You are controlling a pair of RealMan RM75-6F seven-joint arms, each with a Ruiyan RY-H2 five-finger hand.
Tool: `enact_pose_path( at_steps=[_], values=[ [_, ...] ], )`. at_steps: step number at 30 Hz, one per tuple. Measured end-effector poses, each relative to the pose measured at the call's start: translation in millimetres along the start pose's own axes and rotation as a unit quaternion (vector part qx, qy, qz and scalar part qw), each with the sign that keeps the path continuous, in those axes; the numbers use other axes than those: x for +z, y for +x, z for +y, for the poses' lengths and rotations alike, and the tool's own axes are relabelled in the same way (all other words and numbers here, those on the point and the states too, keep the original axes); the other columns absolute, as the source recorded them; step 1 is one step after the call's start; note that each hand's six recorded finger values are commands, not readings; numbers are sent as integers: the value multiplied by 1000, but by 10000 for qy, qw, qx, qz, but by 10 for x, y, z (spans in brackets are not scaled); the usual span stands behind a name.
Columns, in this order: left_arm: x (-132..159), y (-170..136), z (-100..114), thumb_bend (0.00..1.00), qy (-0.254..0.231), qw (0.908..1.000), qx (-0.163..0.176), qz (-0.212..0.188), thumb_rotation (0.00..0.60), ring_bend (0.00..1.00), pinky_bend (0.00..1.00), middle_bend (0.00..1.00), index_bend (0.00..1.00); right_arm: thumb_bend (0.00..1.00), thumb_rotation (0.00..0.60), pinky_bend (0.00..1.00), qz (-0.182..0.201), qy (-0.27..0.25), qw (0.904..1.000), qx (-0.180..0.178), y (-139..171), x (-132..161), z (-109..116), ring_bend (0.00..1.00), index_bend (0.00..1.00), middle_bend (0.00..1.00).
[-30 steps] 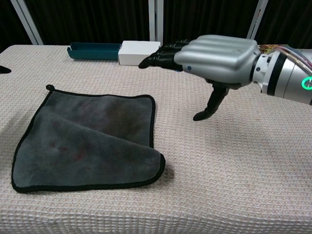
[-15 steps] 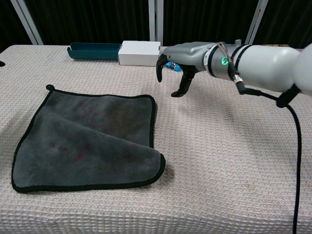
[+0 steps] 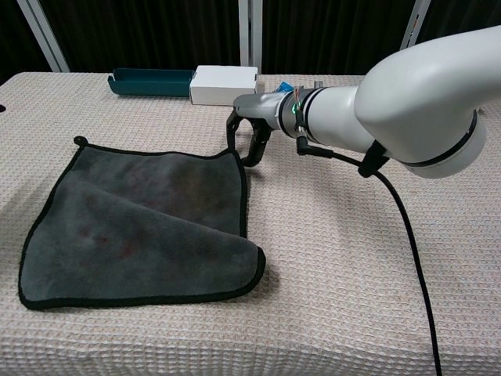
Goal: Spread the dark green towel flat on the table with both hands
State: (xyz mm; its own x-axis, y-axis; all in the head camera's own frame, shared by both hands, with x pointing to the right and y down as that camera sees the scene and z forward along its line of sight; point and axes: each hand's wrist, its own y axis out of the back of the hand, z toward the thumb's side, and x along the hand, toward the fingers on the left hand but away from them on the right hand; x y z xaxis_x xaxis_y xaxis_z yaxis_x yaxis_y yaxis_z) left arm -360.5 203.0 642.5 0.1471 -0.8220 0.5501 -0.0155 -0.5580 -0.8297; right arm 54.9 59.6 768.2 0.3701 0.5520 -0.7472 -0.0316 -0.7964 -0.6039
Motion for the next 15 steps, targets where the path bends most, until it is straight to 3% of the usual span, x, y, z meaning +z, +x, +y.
enact_pose_path(
  at_steps=[15],
  values=[
    [39, -53, -39, 9, 8, 9999, -51, -98, 600, 110, 167, 40, 25, 295, 600, 0, 53, -61, 9996, 269, 126, 11, -2, 0, 397, 119]
  ],
)
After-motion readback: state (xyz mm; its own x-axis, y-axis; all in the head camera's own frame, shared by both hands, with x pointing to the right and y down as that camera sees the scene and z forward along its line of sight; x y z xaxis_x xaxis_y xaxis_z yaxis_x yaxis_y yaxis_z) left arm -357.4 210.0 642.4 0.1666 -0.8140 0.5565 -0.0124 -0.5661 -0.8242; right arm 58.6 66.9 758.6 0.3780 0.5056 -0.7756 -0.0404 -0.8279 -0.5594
